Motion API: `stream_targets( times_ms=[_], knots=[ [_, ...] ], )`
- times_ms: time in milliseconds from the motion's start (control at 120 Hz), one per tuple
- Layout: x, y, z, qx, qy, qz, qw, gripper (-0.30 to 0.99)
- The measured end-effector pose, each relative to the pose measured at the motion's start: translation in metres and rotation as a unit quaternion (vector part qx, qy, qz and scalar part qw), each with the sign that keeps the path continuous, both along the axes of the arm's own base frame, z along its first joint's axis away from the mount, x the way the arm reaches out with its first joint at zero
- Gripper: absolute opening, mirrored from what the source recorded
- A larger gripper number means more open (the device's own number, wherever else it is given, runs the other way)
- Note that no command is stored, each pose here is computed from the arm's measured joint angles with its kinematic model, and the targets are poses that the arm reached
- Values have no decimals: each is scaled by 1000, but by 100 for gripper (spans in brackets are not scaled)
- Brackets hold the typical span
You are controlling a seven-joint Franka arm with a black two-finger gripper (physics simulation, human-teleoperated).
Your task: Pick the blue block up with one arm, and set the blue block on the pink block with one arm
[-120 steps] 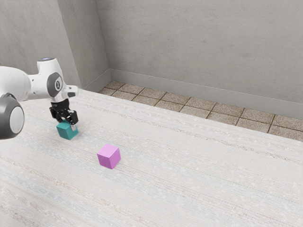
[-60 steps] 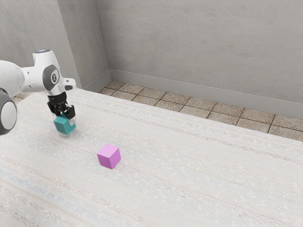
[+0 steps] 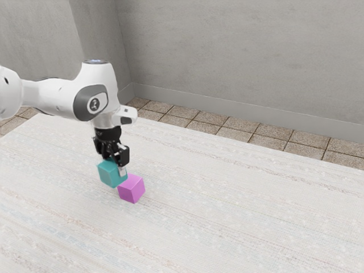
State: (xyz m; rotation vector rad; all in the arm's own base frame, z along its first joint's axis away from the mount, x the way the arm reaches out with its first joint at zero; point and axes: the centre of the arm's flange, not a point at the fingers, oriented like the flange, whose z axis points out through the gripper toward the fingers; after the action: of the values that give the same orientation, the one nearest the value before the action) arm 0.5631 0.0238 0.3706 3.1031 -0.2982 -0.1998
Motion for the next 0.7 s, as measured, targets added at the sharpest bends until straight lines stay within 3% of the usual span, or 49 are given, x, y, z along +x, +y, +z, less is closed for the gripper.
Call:
stream_targets(
  times_ms=[333, 700],
  knots=[
    [10, -5, -32, 17, 3, 103, 995, 30],
    [14, 0, -28, 27, -10, 166, 986, 33]
  ],
)
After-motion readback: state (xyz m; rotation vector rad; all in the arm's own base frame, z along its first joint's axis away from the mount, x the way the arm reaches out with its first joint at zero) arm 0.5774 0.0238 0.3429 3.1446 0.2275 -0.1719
